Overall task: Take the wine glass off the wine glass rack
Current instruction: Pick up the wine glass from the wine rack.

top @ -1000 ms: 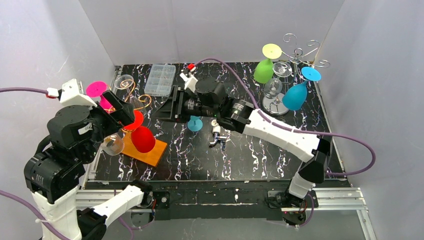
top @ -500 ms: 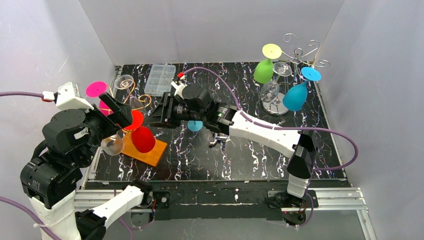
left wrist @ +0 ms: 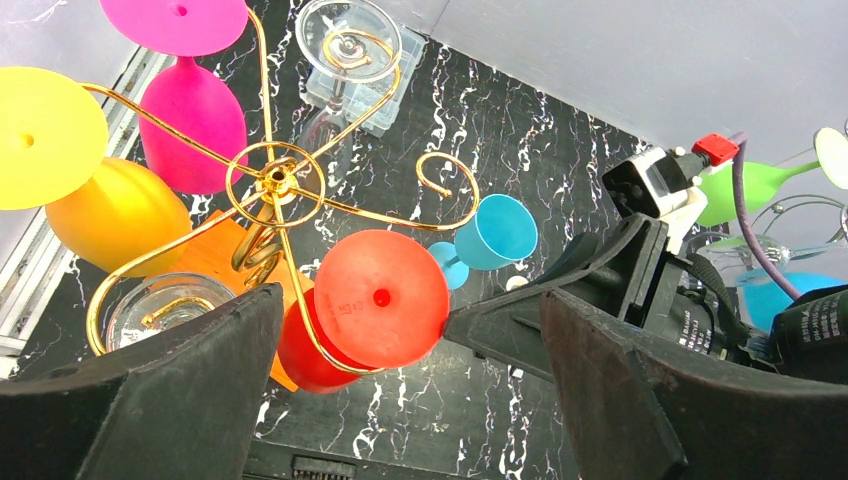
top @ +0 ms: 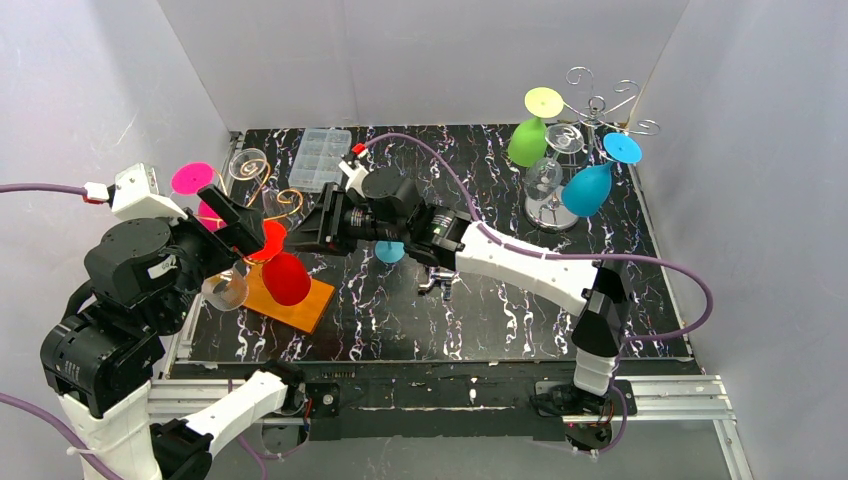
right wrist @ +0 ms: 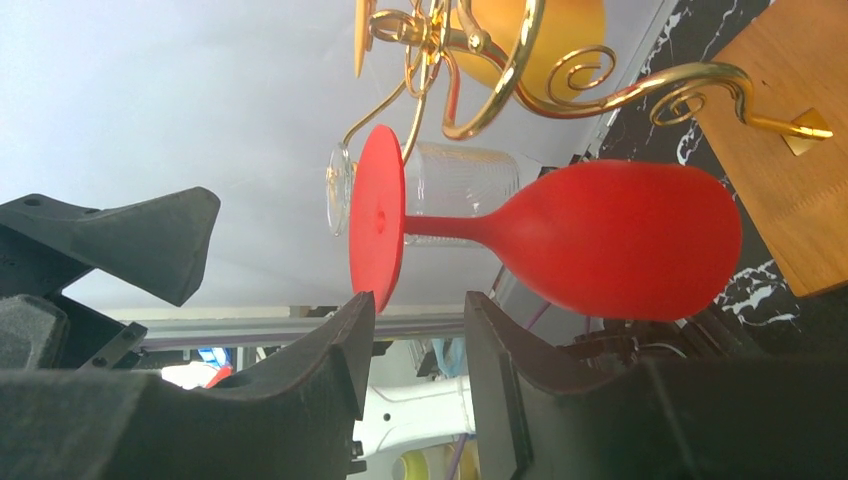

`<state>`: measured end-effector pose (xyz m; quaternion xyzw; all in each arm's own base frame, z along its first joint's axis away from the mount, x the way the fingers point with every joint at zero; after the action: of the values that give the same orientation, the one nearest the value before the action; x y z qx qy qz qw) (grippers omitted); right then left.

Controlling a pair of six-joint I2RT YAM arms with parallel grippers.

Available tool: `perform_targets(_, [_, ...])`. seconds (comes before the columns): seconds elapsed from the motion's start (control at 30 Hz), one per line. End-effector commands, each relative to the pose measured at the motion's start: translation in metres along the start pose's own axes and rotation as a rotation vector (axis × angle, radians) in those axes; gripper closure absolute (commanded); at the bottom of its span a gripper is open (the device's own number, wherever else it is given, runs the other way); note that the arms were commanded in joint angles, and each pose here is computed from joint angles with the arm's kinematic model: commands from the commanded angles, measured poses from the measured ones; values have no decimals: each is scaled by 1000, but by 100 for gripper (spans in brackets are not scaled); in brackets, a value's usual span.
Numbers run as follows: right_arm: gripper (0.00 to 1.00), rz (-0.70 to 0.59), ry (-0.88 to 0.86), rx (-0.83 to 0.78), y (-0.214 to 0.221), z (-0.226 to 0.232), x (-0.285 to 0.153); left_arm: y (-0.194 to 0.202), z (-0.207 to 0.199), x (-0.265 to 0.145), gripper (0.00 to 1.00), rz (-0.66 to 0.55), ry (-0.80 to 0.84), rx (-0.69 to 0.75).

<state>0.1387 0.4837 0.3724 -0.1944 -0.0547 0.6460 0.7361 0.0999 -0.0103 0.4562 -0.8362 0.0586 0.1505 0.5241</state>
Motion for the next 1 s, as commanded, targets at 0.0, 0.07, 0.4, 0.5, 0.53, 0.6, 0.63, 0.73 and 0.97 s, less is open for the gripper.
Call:
perform_targets(0.0, [54, -32, -87, -8, -7, 25, 6, -2, 1, -2, 1, -15, -1, -11])
perform_targets(0.07, [56, -40, -118, -13, -9, 30, 8, -2, 1, -2, 1, -13, -1, -10])
perform_targets(0.4, [64, -47, -124, -14, -11, 35, 11, -1, 2, -3, 1, -15, 1, -13])
perform_targets(0.5, [66, -49, -128, -15, -11, 37, 11, 0, 3, -3, 1, -14, 0, -14])
perform_targets(0.53, [66, -48, -128, -14, -11, 37, 12, 1, 3, -3, 1, -13, 0, -13])
perform_targets(0.6, [68, -45, -129, -11, -11, 37, 12, 2, 4, -3, 1, -10, -1, -13])
perform_targets(0.63, [69, -42, -131, -10, -10, 38, 13, 2, 3, -3, 1, -10, 0, -15])
perform_targets(0.73, [72, -39, -133, -9, -10, 38, 14, 2, 4, -4, 1, -11, 3, -16])
perform_targets(0.97, [82, -40, -141, -8, -11, 41, 13, 1, 4, -4, 1, -16, 4, -16])
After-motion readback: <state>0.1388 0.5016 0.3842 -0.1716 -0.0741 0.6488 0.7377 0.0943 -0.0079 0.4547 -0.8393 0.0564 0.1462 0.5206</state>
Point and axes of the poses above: each gripper's point midway between its finger pads, its own x axis out along the fingers, its own z axis along the line the jaws close on, y = z × x, the point moved 6 cm from there along -x, back along the fingers, and after that the axes turned 3 degrees about -x, right-handed, at the moved point
